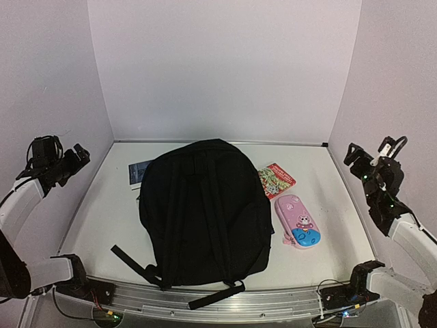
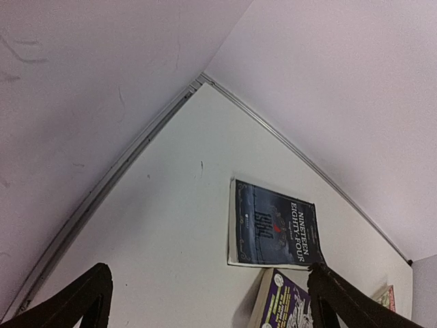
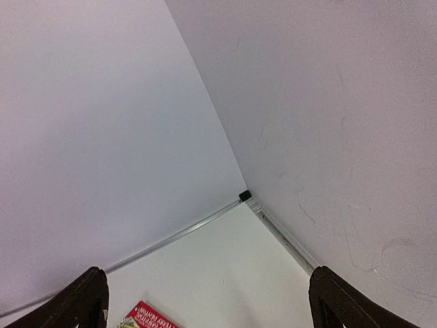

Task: Pack the student bag
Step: Move the student bag to the center of the board.

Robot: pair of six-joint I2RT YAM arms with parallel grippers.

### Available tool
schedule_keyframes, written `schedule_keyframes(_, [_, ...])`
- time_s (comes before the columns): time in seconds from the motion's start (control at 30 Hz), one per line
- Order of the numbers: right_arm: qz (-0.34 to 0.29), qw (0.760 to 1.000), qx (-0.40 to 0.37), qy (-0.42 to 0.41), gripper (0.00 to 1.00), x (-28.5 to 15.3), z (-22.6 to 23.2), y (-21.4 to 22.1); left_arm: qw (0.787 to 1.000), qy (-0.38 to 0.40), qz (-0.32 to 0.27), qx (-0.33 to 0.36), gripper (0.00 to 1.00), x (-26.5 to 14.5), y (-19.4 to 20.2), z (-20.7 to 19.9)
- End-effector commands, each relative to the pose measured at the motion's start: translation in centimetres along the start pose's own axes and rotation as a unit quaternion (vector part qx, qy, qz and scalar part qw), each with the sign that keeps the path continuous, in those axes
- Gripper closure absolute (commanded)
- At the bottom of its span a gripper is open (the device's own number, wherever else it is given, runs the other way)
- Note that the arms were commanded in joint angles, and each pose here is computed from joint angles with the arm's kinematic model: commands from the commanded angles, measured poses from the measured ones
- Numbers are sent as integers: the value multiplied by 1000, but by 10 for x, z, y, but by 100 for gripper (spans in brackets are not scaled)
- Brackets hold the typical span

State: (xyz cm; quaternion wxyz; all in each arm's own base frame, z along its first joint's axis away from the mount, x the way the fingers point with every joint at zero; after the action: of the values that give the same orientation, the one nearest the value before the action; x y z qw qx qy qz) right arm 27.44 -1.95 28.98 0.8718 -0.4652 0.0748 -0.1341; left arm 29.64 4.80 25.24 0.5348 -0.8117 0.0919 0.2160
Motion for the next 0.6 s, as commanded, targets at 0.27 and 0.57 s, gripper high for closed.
schedule_keyframes(0.27, [257, 949, -60, -174, 2, 5, 102, 84, 975, 172, 111, 88, 0, -5, 72, -110])
schedule_keyframes(0.57, [383, 862, -61, -327, 2, -60, 167, 150, 897, 407, 130, 111, 0, -64, 98, -184])
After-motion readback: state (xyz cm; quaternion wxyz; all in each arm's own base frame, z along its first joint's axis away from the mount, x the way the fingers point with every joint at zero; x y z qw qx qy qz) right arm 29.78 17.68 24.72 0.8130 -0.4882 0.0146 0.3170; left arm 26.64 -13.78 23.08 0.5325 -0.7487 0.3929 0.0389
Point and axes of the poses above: each gripper's point midway between its finger pads, its own x axis out along the fingers, its own z axis along the line the jaws close on, y = z × x, the point moved 5 cm from there along -x, back along the fingers, and after that the axes turned 11 degrees about x, right-handed, at the moved point
